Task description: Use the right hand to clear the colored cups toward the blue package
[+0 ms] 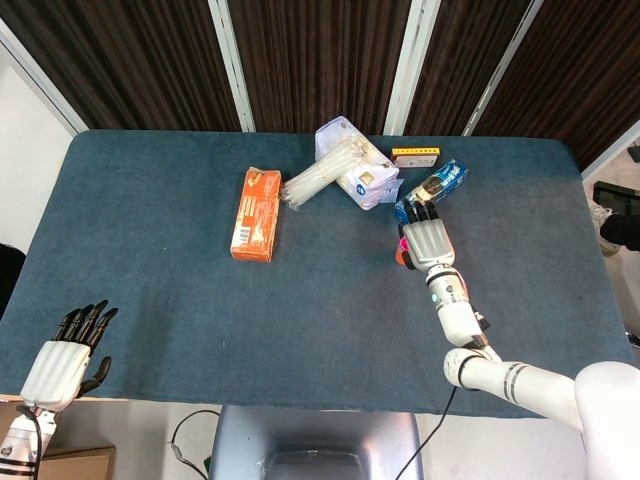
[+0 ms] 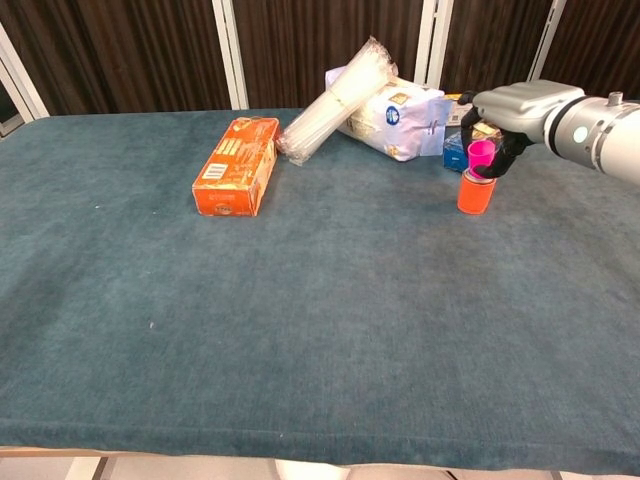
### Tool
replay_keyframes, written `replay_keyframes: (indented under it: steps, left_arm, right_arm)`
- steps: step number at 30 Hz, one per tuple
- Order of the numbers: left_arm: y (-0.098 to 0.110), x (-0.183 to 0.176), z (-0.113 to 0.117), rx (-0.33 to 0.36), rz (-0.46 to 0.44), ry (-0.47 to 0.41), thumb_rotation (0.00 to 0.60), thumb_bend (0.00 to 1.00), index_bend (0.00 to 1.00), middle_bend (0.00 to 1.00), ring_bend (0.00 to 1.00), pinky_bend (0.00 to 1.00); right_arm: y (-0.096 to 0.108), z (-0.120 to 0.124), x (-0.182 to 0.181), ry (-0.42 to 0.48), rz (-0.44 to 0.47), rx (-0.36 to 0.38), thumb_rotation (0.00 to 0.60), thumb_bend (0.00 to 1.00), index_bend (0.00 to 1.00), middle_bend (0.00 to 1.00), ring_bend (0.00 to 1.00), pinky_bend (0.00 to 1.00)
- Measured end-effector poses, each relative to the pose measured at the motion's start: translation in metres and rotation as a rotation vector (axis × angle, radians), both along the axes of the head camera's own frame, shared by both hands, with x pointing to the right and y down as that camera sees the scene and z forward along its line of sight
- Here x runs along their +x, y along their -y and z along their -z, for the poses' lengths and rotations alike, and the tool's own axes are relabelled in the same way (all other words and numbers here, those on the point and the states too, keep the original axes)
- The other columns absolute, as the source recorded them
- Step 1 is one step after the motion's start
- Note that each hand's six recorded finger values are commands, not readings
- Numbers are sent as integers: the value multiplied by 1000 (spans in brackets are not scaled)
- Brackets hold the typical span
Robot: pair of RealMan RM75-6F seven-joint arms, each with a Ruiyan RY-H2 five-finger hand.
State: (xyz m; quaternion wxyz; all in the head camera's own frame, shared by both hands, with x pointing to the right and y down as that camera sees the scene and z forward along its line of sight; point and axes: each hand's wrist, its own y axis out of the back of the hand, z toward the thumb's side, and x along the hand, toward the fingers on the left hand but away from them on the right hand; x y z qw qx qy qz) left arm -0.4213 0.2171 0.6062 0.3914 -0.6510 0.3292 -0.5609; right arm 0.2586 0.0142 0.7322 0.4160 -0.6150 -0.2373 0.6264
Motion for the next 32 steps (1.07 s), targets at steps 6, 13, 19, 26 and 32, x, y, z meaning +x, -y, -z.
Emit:
replay_keyframes:
  steps: [6,13,19,26,32]
  left_arm:
    - [0,0,0,0,1,0,600,461,0,0,2,110]
    - [0,1,0,-1,-4,-2,600,460,0,0,2,110]
    - [-1,0,3,9,0,-5,600,460,0,0,2,110]
    - [2,-3,10,49,15,-11,600,462,0,0,0,109]
    - [2,-1,12,71,14,-15,600,461,0,0,0,109]
  right_arm:
    - [-2,-4,3,-3,-5,-13,600,502,325,60,0,0]
    - [-8,2,14,9,-8,-34,600,494,0,0,0,0]
    - [-26,37,33,83,-15,23,600,392,0,0,0,0]
    - [-122,99,131,53,-100,146,600,332,0,0,0,0]
    - [-186,139,171,104,-147,176,600,328,0,0,0,0]
